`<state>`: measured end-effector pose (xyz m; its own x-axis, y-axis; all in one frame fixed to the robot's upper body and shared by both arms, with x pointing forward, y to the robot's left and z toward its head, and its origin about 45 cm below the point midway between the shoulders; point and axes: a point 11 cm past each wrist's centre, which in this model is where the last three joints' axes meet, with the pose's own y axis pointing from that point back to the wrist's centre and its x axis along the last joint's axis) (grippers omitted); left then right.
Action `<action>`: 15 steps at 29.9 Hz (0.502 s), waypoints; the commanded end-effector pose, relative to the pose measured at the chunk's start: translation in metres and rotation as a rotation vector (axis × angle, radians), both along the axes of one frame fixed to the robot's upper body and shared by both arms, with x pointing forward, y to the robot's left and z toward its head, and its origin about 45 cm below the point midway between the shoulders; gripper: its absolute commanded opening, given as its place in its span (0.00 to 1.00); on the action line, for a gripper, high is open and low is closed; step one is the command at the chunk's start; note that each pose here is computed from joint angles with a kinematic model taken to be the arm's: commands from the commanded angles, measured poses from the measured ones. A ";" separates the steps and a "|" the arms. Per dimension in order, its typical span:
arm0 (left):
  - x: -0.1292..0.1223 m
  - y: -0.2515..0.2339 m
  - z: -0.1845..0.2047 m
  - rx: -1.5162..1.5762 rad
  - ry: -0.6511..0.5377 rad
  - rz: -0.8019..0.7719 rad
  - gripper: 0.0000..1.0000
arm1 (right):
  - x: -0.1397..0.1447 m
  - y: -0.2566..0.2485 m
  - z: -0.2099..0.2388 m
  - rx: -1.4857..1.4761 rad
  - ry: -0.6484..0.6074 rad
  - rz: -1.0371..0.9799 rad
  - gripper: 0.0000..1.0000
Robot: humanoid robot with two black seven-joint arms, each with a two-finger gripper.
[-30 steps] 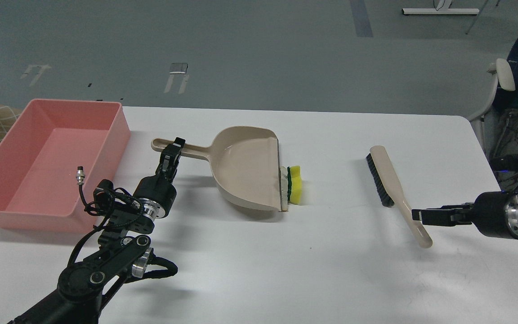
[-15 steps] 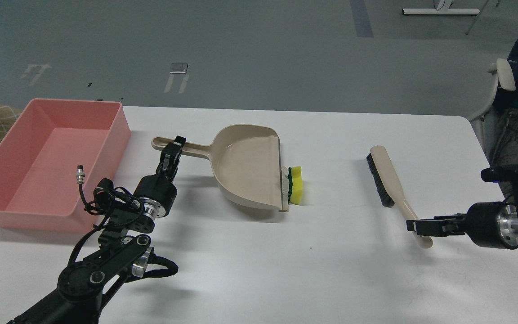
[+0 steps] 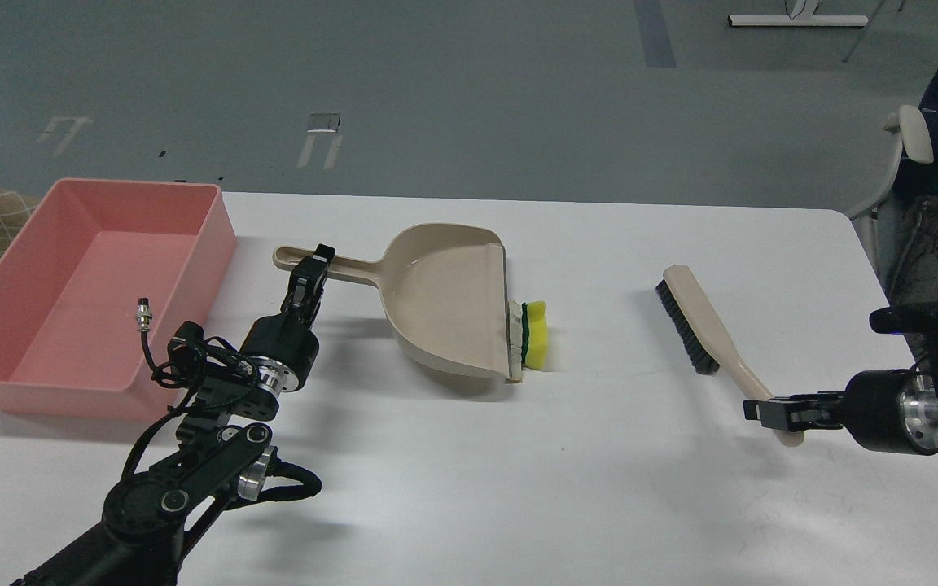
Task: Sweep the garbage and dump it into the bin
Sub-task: 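Grasp the wooden brush handle with the right gripper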
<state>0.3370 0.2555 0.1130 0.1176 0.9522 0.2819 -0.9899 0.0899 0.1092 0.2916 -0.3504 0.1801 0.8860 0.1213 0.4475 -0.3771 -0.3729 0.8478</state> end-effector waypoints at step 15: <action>0.000 0.001 0.000 0.002 0.000 0.000 0.00 | 0.004 0.001 0.006 0.000 -0.016 -0.007 0.00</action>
